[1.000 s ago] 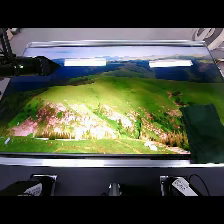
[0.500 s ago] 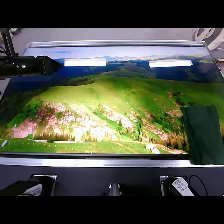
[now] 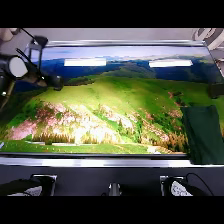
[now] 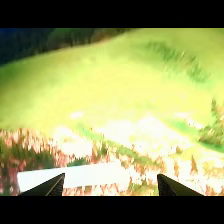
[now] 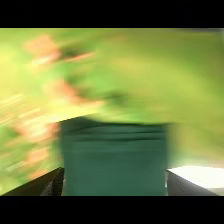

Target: Fold the shirts.

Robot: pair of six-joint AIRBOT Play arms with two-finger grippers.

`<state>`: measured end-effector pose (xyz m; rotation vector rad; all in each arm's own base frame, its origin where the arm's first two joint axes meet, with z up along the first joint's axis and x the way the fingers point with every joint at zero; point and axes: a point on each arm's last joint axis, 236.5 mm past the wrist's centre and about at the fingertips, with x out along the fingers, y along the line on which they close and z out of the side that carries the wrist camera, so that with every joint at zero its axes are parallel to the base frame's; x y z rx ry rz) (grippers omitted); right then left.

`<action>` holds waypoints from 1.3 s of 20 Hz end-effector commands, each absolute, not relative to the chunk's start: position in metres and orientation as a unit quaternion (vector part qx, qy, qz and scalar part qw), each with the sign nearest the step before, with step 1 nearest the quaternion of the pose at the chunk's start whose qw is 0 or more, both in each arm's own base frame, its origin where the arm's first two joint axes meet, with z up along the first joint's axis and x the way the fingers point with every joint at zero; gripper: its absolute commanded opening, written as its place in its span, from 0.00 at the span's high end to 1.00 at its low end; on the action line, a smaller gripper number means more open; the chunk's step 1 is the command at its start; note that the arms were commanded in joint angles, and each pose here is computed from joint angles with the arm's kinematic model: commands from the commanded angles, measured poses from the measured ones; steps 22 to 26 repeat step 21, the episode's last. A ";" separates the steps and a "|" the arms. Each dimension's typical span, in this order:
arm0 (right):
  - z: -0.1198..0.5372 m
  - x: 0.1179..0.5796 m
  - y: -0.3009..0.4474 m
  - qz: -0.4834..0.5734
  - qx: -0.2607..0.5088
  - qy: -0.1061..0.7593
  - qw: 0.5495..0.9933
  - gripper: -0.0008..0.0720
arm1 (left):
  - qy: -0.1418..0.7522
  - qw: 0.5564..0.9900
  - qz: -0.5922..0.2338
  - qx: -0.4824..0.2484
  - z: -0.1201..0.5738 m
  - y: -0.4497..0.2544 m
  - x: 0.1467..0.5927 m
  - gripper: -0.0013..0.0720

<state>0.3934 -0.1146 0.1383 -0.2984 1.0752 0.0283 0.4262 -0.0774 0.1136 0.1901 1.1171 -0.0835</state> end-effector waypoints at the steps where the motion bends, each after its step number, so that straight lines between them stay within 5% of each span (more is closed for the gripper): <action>1: 0.078 0.368 -0.039 0.122 -0.144 0.632 0.752 0.03 | 0.599 0.794 0.009 0.103 0.071 -0.057 0.395 0.05; 26: 0.072 0.368 -0.035 0.128 -0.149 0.641 0.742 0.04 | 0.583 0.808 0.016 0.082 0.071 -0.060 0.398 0.05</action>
